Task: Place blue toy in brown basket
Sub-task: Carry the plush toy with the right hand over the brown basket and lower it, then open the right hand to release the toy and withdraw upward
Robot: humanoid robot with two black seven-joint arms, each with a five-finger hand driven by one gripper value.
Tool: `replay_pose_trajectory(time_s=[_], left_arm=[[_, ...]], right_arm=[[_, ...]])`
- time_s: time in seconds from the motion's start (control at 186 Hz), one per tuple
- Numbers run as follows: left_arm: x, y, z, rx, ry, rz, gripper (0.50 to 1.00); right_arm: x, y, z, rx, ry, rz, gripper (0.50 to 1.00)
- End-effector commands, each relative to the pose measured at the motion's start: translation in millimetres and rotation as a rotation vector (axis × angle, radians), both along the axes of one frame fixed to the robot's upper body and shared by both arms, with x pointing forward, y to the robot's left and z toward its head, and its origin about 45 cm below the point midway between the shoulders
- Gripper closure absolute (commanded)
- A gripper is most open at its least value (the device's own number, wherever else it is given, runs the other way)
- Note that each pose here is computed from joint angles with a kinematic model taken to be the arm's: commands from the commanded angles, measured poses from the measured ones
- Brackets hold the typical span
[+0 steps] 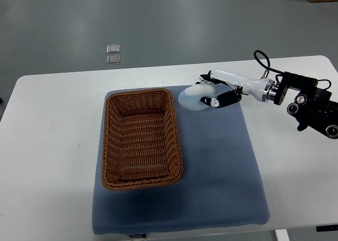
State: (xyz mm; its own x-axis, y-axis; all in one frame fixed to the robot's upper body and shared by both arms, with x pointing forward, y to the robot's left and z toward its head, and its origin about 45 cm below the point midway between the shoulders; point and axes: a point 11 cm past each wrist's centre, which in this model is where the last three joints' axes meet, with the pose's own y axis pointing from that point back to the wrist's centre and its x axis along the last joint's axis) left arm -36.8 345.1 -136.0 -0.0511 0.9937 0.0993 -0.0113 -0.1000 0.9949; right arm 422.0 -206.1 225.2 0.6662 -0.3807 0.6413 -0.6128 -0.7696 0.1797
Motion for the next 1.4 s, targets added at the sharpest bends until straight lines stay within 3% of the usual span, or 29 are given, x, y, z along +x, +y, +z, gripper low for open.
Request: replay_pose_trajectory(time_s=[0.0,0.248,0.442,0.797,0.873,0.889,0.894,0.9,0.905,0.911,0.916,0.921,0.927,0.932,0.954,1.207,1.395], left_arm=[[0.0,0.1,0.0,0.001,0.000,-0.001,0.500],[0.0,0.1,0.0,0.001,0.000,-0.001,0.500],[0.0,0.1,0.0,0.001,0.000,-0.001,0.500],[0.0,0.1,0.0,0.001,0.000,0.001,0.500],[0.0,0.1,0.0,0.001,0.000,0.001,0.500],[0.0,0.1,0.0,0.001,0.000,-0.001,0.500],[0.0,0.1,0.0,0.001,0.000,-0.001,0.500],[0.0,0.1,0.0,0.001,0.000,-0.001,0.500],[0.0,0.1,0.0,0.001,0.000,-0.001,0.500],[0.0,0.1,0.0,0.001,0.000,-0.001,0.500],[0.0,0.1,0.0,0.001,0.000,-0.001,0.500],[0.0,0.1,0.0,0.001,0.000,-0.001,0.500],[0.0,0.1,0.0,0.001,0.000,-0.001,0.500],[0.0,-0.1,0.0,-0.001,0.000,-0.001,0.500],[0.0,0.1,0.0,0.001,0.000,-0.001,0.500],[0.0,0.1,0.0,0.001,0.000,-0.001,0.500],[0.0,0.1,0.0,0.001,0.000,0.001,0.500]], right_arm=[[-0.8,18.1,7.0,0.023,-0.011,0.039,1.000],[-18.6,101.9,-0.8,0.059,0.010,0.179,1.000],[-33.0,141.8,-13.1,0.054,0.042,0.210,1.000],[-42.1,164.7,-31.9,0.012,0.029,0.161,1.000],[-43.0,164.4,-33.7,0.015,0.035,0.157,0.893],[-42.9,164.3,-33.6,0.018,0.037,0.156,0.828],[-42.9,164.3,-33.6,0.018,0.037,0.156,0.828],[-42.6,164.0,-33.8,0.018,0.038,0.154,0.787],[-42.6,164.0,-33.8,0.018,0.038,0.154,0.787],[-42.5,163.9,-33.7,0.019,0.038,0.152,0.740],[-42.5,163.9,-33.7,0.019,0.038,0.152,0.740],[-42.5,163.7,-33.9,0.021,0.039,0.151,0.695],[-42.5,163.7,-33.9,0.021,0.039,0.151,0.695],[-42.5,163.7,-33.9,0.021,0.039,0.151,0.659],[-42.7,163.5,-34.4,0.023,0.042,0.149,0.620],[-36.8,156.0,-30.6,0.089,0.089,0.099,0.595],[-14.2,120.4,-25.0,0.268,0.227,-0.073,0.587]])
